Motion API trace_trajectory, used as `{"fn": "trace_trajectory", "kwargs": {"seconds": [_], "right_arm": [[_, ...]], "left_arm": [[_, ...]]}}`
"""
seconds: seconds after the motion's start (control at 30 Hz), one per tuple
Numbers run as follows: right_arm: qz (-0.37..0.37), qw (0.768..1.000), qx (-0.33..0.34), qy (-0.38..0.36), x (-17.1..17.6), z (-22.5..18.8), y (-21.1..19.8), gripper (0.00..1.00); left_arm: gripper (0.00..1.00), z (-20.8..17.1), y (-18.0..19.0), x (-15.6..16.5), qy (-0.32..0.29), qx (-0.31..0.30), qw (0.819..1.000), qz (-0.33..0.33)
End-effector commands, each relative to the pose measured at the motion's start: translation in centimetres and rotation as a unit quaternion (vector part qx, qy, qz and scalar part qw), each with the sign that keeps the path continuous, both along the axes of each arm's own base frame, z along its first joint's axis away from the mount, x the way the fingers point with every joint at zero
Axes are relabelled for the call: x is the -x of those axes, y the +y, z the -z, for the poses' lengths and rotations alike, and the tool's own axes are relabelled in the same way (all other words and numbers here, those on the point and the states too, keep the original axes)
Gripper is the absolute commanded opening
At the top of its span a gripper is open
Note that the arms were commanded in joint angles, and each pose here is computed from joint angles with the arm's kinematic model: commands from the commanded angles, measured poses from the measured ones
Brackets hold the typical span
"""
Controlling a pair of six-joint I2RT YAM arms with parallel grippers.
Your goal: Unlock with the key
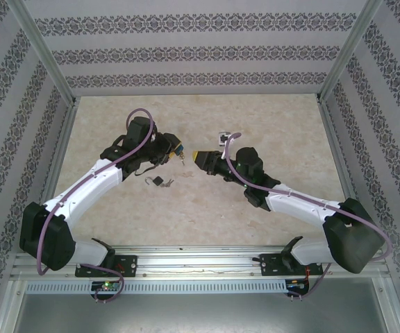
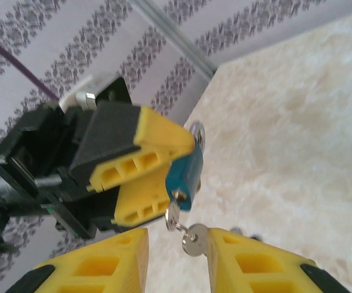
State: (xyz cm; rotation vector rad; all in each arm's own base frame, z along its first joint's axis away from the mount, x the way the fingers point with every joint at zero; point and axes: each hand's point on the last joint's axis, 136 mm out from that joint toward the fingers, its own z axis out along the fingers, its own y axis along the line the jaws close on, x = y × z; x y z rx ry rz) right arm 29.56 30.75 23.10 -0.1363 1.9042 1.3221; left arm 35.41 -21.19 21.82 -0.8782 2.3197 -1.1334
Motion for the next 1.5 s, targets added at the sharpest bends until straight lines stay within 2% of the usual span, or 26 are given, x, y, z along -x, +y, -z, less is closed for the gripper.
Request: {"fn": "trace_trajectory", "kwargs": {"seconds": [0.0,0.5,0.7,0.8,0.93,1.03,1.13,1.3,1.47], "right_arm": [[-0.059,0.998,-0.021,0.023,1.2,-0.8,1.9,0.31],[-0.069,0.996,-0.036,0.039,0.4,-1.2,4.2,0.33],[-0.058,0.997,-0.027,0.050,-0.4,-0.7,4.4,0.22],[-0.055,0.997,-0.025,0.052,-0.7,-0.7,4.4,0.12],[-0.046,0.997,-0.026,0.052,-1.1,-0.8,4.4,0.10],[-0.045,0.997,-0.031,0.059,-1.3,-0.6,4.5,0.16],[-0.047,0.996,-0.043,0.069,-1.4,-0.6,4.8,0.17],[-0.050,0.992,-0.082,0.085,-1.8,-0.6,4.6,0.01],[-0.071,0.981,-0.148,0.107,-1.8,-1.1,4.9,0.00]], "left_arm": [[0.28,-3.1,-0.2,0.2,-0.049,0.002,0.999,0.016],[0.28,-3.2,-0.4,0.6,-0.052,0.003,0.998,0.021],[0.28,-3.8,-0.6,0.7,-0.058,0.011,0.998,0.024],[0.28,-4.2,-0.9,0.7,-0.063,0.016,0.998,0.028],[0.28,-4.4,-1.3,0.9,-0.065,0.023,0.997,0.034],[0.28,-4.5,-1.5,0.9,-0.068,0.025,0.997,0.037],[0.28,-4.5,-1.5,0.9,-0.069,0.025,0.997,0.036],[0.28,-4.7,-1.3,0.9,-0.081,0.027,0.996,0.032],[0.28,-5.7,-1.2,0.8,-0.106,0.038,0.993,0.028]]}}
